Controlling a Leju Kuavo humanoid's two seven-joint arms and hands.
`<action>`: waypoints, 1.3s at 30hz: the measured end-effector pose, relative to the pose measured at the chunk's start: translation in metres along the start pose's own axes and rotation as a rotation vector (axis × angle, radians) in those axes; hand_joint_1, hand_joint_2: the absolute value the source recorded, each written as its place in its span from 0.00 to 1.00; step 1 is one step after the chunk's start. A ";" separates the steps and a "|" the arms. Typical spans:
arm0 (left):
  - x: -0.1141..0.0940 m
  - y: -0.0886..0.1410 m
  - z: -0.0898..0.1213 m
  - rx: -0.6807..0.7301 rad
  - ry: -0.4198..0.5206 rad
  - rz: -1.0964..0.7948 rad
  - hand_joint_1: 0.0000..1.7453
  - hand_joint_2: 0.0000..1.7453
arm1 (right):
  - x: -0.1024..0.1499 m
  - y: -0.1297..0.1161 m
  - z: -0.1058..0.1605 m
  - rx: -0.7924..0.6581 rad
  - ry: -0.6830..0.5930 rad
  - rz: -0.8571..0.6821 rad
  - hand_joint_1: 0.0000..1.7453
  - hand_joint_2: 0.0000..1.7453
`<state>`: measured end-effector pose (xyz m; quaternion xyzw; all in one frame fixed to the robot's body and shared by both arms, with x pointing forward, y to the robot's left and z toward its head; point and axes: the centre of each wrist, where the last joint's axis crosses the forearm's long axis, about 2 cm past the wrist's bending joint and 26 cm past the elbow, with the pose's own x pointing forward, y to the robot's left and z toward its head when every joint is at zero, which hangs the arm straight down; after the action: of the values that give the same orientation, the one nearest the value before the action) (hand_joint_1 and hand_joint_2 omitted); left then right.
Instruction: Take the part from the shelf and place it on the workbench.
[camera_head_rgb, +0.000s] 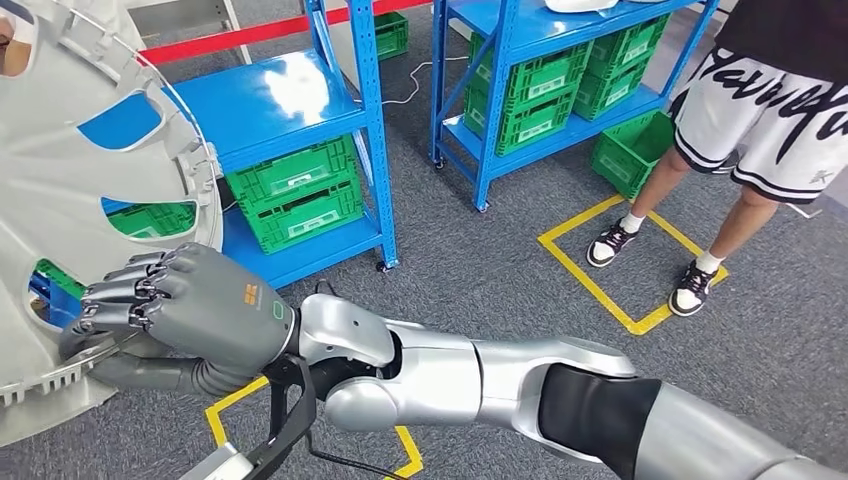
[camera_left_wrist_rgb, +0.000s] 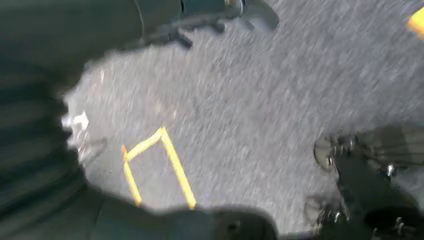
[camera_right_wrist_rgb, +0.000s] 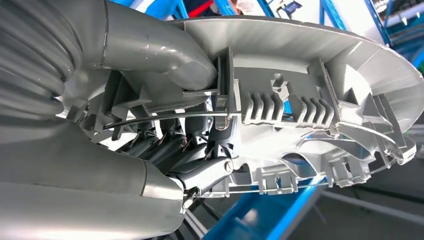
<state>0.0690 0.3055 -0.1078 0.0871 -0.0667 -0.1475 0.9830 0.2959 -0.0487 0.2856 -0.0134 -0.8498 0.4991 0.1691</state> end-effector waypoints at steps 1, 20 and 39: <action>0.000 0.000 0.000 0.000 0.000 0.001 0.00 1.00 | 0.000 0.000 0.000 0.001 -0.001 0.000 1.00 1.00; 0.000 0.001 0.000 0.006 0.009 0.018 0.00 1.00 | 0.002 0.006 -0.004 0.034 -0.015 -0.026 1.00 1.00; 0.006 0.002 0.000 0.010 0.011 -0.006 0.00 1.00 | 0.003 0.007 -0.006 0.034 -0.016 -0.010 1.00 1.00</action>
<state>0.0748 0.3053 -0.1068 0.0928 -0.0618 -0.1498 0.9824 0.2939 -0.0396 0.2834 -0.0023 -0.8425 0.5128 0.1650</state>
